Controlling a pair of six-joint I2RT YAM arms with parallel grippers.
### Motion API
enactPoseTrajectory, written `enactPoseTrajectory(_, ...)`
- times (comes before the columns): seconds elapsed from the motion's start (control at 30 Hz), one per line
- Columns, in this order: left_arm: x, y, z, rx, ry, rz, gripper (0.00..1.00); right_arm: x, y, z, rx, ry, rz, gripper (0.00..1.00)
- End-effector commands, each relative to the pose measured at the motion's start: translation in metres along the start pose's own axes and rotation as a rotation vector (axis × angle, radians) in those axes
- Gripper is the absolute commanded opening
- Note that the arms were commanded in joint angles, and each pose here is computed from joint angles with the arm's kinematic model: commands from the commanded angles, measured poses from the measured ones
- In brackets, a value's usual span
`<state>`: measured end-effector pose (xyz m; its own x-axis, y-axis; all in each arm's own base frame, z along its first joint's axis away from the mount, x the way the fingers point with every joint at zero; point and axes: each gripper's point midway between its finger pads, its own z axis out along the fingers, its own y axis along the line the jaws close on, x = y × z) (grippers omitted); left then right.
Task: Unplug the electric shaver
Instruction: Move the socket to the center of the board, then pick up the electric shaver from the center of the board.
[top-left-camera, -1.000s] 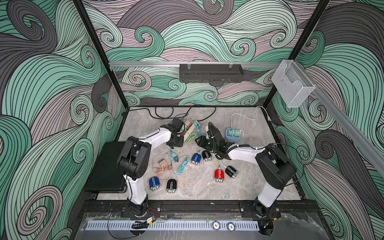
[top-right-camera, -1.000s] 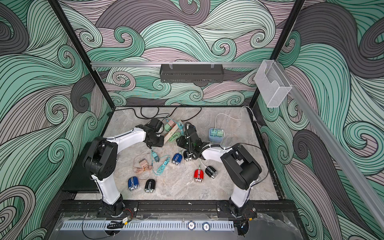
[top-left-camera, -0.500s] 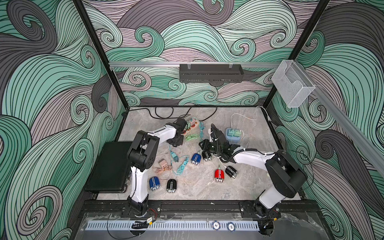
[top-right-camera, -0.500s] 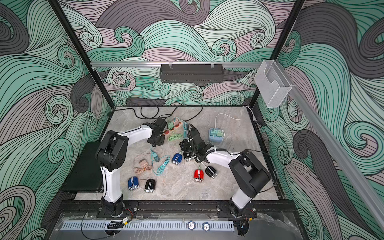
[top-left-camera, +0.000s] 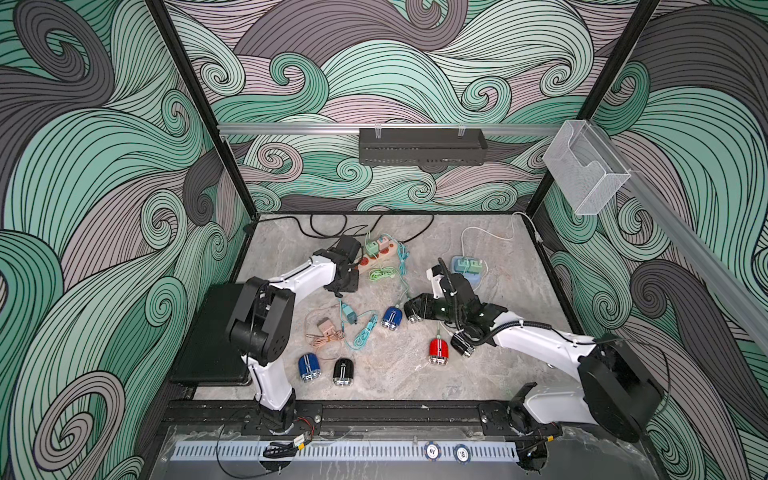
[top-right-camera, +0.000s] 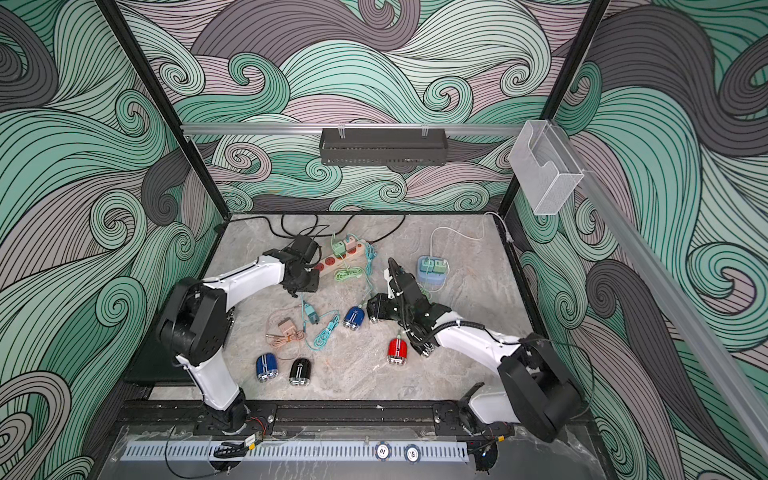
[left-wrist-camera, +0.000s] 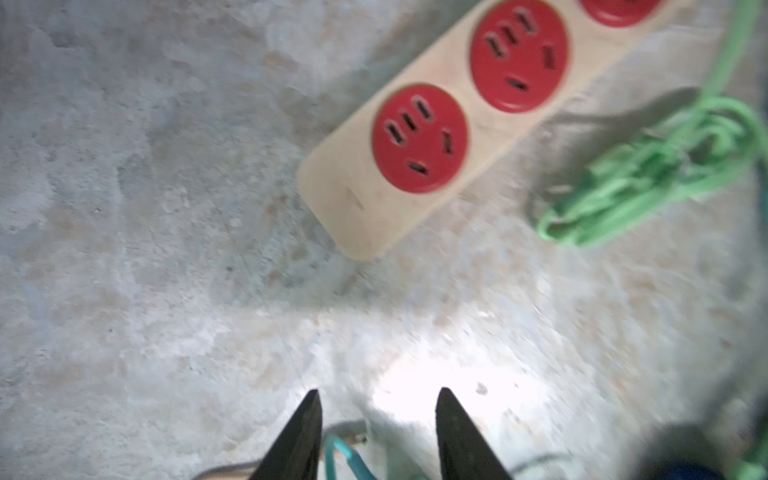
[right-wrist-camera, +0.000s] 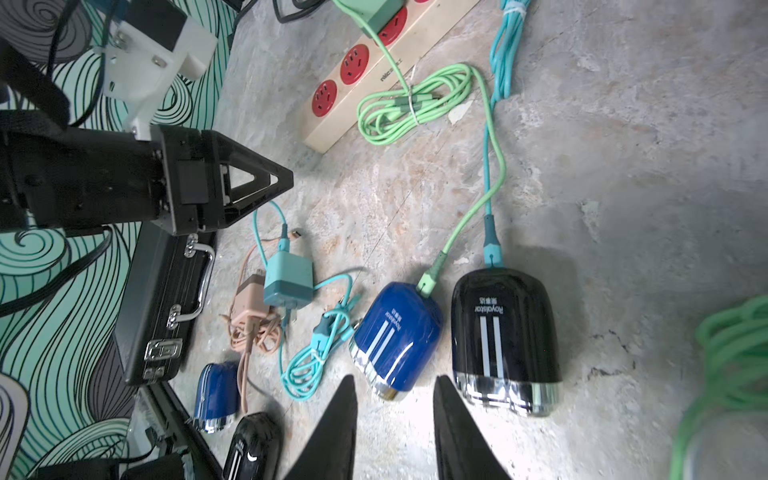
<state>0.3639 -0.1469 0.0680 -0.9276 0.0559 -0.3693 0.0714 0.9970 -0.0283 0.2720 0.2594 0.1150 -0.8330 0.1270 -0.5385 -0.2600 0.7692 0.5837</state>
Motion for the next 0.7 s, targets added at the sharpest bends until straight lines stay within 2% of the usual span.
enactPoseTrajectory(0.0,0.014,-0.047,-0.020,0.179,-0.001,0.026,0.49,0.012,-0.008,-0.014,0.018,0.029,-0.030,0.32)
enactPoseTrajectory(0.1,0.026,-0.070,-0.028,0.219,0.006,0.048,0.49,0.016,-0.013,-0.027,0.025,0.020,-0.038,0.33)
enactPoseTrajectory(0.27,0.035,-0.095,-0.033,0.184,0.013,0.096,0.51,0.027,-0.026,-0.045,0.065,0.018,-0.047,0.37)
enactPoseTrajectory(0.47,0.043,-0.109,-0.020,0.123,0.043,0.087,0.52,0.041,-0.044,-0.058,0.115,0.015,-0.044,0.40)
enactPoseTrajectory(0.67,0.054,-0.122,-0.003,0.073,0.100,0.133,0.57,0.044,-0.052,-0.065,0.128,-0.006,-0.027,0.41)
